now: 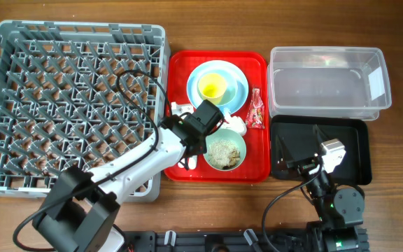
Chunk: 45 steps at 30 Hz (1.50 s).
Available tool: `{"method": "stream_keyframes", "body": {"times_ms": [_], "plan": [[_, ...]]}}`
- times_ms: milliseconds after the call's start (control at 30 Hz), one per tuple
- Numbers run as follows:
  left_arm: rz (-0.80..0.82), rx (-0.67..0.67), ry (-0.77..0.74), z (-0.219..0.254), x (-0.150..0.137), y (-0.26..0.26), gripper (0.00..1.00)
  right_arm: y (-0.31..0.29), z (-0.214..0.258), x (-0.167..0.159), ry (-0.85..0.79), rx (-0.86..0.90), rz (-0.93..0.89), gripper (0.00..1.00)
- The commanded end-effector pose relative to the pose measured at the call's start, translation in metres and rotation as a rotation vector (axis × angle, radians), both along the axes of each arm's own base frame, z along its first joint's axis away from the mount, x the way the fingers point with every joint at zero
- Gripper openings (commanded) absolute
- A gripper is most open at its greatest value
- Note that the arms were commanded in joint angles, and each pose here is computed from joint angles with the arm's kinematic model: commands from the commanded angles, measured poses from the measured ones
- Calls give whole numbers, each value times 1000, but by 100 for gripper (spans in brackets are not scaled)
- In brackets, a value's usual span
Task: Sort waste into correct bins and load items into the dishwasher rack
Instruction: 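Lower the left gripper and grasp the white plastic fork, then lift the fork with the left gripper toward the grey rack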
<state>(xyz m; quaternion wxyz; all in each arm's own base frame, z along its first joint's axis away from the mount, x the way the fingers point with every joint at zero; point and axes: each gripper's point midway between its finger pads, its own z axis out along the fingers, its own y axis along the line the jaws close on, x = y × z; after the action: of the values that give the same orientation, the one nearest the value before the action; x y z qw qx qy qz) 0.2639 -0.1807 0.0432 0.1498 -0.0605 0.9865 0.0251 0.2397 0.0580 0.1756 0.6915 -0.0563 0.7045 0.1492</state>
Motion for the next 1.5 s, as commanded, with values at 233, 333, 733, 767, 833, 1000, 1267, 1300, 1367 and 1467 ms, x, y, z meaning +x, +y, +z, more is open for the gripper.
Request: {"method": "stream_keyframes", "body": {"times_ms": [233,333,733,767,833,1000,1267,1300,1367,1467], "plan": [[27,134,-77,-12,17,18,21,1,1,0,-2,5,4,100],[27,133,-78,-17,19,16,15,1,1,0,-2,5,4,100],[25,167,-85,-29,24,17,20,1,1,0,-2,5,4,100],[25,170,-82,-30,24,17,20,1,1,0,-2,5,4,100],[23,177,-74,-34,24,18,20,1,1,0,-2,5,4,100],[23,185,-66,-38,23,18,20,1,1,0,-2,5,4,100],[20,167,-56,-40,22,15,15,1,1,0,-2,5,4,100],[19,157,-53,-40,21,13,15,1,1,0,-2,5,4,100],[17,141,-47,-41,21,10,15,1,1,0,-2,5,4,100],[17,138,-44,-44,20,11,16,1,1,0,-2,5,4,100]]}}
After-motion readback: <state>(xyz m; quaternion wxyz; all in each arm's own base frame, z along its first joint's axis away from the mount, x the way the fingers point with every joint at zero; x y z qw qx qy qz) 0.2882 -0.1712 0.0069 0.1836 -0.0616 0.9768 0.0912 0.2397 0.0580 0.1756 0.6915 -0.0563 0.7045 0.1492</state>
